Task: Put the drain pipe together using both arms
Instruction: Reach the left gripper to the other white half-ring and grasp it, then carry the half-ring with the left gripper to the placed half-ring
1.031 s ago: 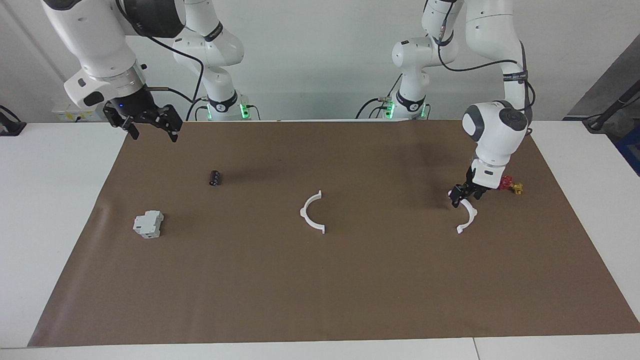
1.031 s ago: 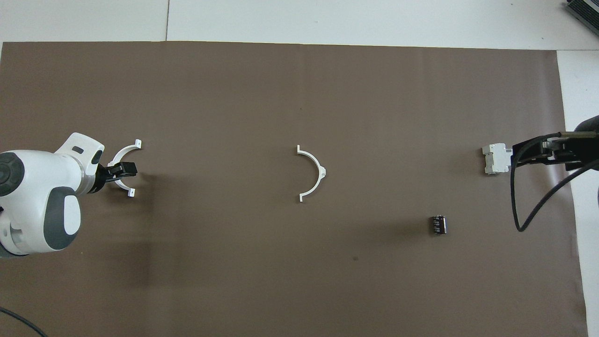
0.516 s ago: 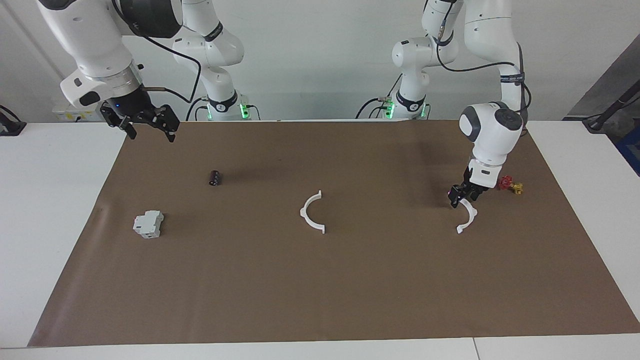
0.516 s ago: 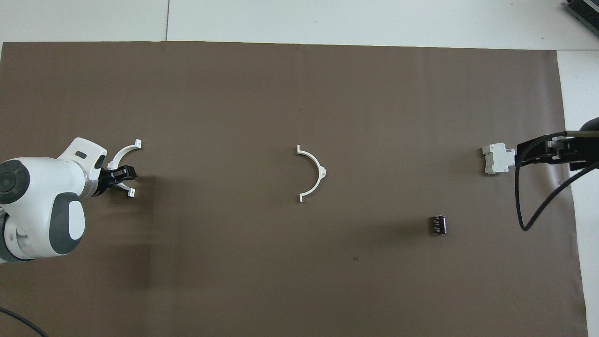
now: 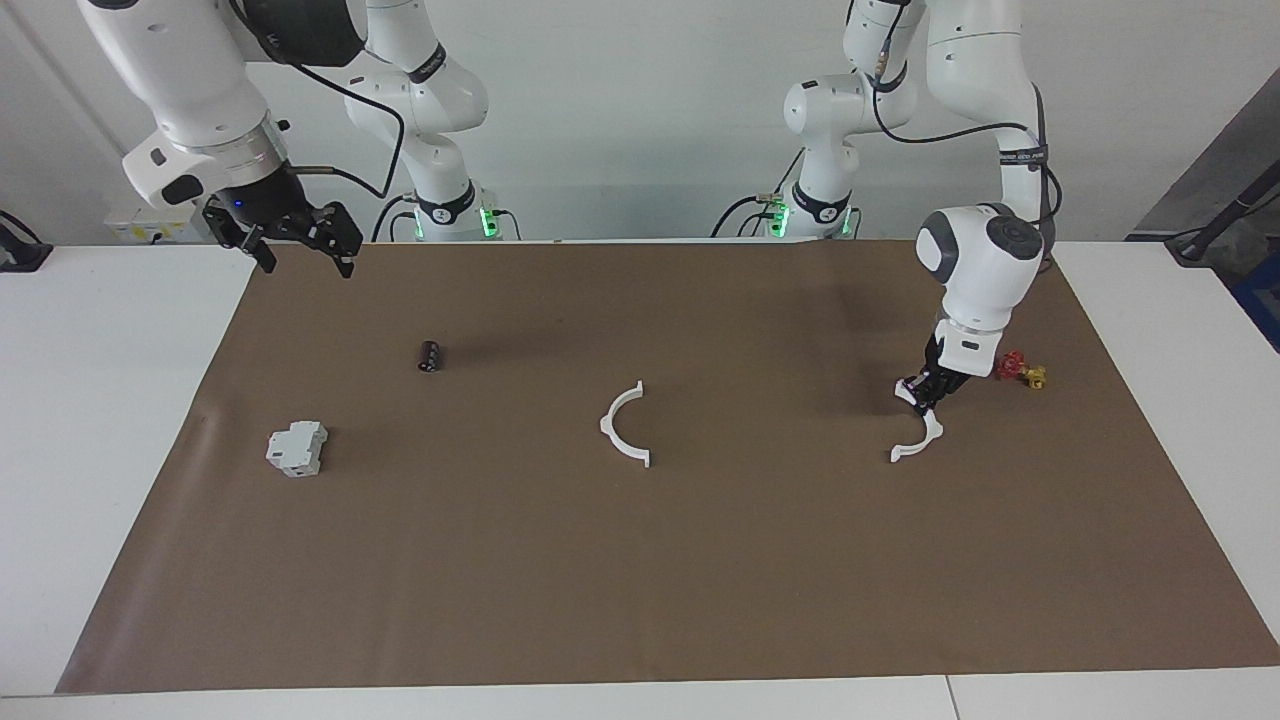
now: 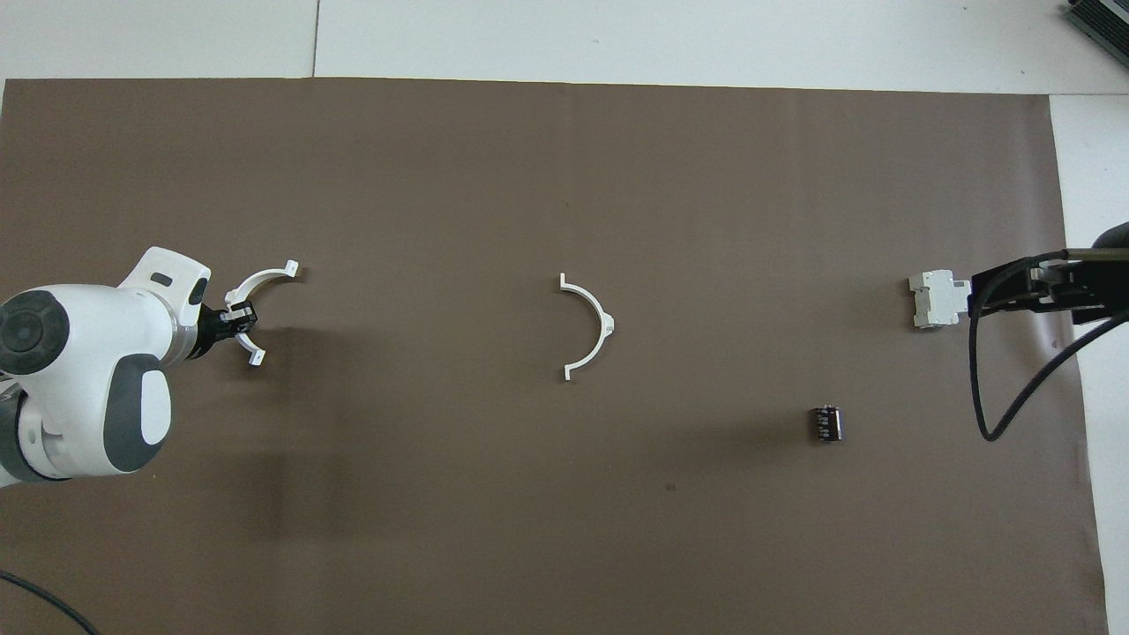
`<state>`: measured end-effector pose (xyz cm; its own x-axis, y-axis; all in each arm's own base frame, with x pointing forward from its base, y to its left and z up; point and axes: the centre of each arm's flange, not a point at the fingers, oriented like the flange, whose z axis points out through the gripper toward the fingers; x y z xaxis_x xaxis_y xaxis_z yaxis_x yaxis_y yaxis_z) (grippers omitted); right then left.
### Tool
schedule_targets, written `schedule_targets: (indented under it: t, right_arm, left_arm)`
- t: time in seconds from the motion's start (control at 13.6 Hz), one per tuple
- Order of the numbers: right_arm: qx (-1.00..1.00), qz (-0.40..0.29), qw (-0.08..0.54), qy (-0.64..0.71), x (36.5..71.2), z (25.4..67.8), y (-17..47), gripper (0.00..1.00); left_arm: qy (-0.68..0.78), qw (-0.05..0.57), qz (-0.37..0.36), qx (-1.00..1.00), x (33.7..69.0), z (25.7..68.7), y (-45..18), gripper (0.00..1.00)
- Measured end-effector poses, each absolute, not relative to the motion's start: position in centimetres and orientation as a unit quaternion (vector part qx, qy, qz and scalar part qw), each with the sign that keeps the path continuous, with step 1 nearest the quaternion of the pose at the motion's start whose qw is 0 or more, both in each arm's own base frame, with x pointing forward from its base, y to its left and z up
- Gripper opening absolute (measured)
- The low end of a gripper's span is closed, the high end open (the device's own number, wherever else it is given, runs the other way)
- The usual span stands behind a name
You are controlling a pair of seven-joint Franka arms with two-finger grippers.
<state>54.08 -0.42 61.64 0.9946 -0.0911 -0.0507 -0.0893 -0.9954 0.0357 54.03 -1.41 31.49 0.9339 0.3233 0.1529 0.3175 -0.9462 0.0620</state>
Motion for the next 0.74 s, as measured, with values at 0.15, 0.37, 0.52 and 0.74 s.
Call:
schedule_targets:
  t: [0.15, 0.37, 0.52, 0.74]
  right_arm:
    - [0.998, -0.026, 0.017, -0.046, 54.1, 61.6, -0.5, 1.00]
    - [0.998, -0.026, 0.017, -0.047, 54.1, 61.7, -0.6, 1.00]
    - [0.998, -0.026, 0.017, -0.047, 54.1, 61.7, -0.6, 1.00]
    - [0.998, -0.026, 0.017, -0.047, 54.1, 61.7, -0.6, 1.00]
  left_arm:
    - [0.187, 0.030, 0.085, 0.978, 55.0, 33.4, -6.4, 0.07]
    - [0.241, 0.051, 0.080, 0.966, 53.6, 34.3, -16.1, 0.07]
    - [0.255, 0.058, 0.069, 0.963, 51.5, 34.1, -21.8, 0.07]
    - [0.265, 0.066, 0.059, 0.960, 48.0, 33.9, -28.6, 0.07]
